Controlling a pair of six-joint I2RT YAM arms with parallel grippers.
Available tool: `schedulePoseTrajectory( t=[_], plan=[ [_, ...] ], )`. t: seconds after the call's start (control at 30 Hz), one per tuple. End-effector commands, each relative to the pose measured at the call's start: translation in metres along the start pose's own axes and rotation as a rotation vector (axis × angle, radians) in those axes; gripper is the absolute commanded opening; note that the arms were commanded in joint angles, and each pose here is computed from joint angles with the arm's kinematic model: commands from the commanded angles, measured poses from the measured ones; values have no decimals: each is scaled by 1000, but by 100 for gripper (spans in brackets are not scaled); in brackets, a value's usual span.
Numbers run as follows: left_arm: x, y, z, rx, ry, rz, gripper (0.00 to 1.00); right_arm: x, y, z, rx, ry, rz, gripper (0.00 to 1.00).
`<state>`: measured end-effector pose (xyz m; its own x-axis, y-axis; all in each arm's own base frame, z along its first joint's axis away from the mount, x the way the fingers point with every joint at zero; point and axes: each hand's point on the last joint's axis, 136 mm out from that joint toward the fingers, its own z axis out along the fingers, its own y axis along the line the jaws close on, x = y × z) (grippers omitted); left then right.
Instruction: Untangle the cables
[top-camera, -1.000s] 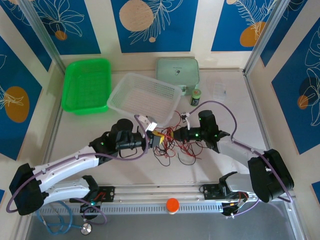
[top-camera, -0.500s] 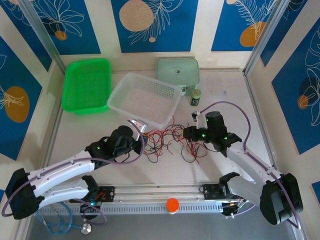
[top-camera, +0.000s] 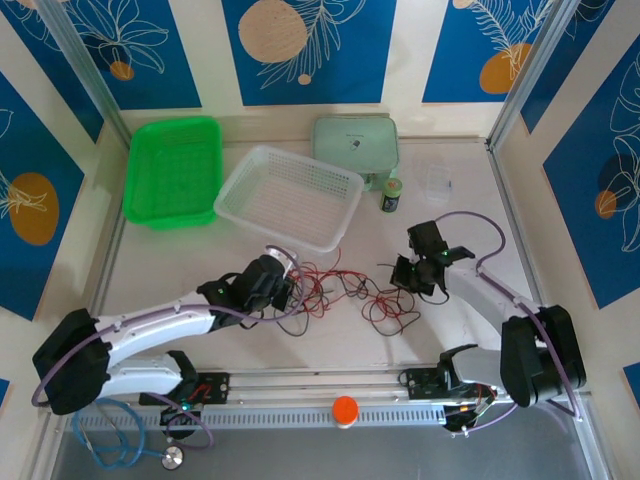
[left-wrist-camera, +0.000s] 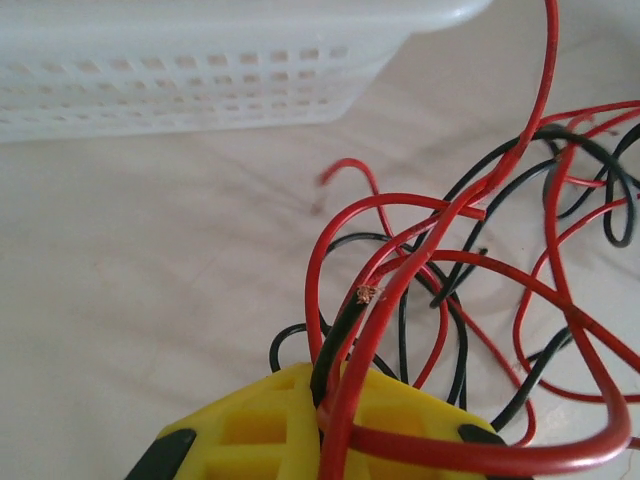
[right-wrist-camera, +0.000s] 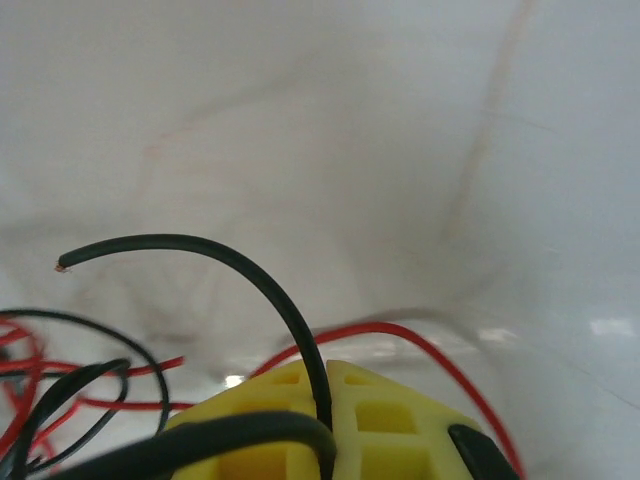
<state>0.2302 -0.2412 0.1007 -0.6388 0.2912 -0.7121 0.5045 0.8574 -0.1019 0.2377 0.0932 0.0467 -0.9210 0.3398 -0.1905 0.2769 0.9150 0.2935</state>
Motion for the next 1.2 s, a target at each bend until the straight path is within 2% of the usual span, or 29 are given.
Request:
schedulePoseTrajectory(
  t=[0.0,0.2,0.23,0.37,0.5,0.53,0.7,0.77,0.87,1.0,1.1,1.17],
  plan=[
    [-3,-12,5,62,9,-20,0,-1,-30,-3,156,-5,91,0],
    [6,-21,11,104,44,-30,0,-18,-44,-17,206,-80,141,2],
    [7,-21,12,108,47,-33,1,-20,-43,-20,199,-89,139,5],
    [9,-27,14,133,58,-37,7,-21,-30,-38,131,-115,112,34],
    [9,-34,16,160,64,-38,22,-11,-13,-56,48,-115,84,49],
    [8,-36,16,168,63,-38,27,-7,-9,-59,30,-107,80,50],
    [-8,-46,2,208,27,-28,68,17,16,-67,-20,-57,25,58],
    [-14,-46,-7,210,12,-22,76,26,28,-68,-29,-38,-12,60],
    [-15,-40,-21,188,16,-25,81,37,47,-66,-57,2,-69,60],
    [8,-20,-30,105,97,-104,84,43,69,-64,-92,29,-142,60],
    [33,-10,-33,59,179,-228,85,43,85,-64,-135,41,-204,60],
    [47,-14,-32,79,219,-336,86,42,93,-66,-157,42,-245,60]
  ],
)
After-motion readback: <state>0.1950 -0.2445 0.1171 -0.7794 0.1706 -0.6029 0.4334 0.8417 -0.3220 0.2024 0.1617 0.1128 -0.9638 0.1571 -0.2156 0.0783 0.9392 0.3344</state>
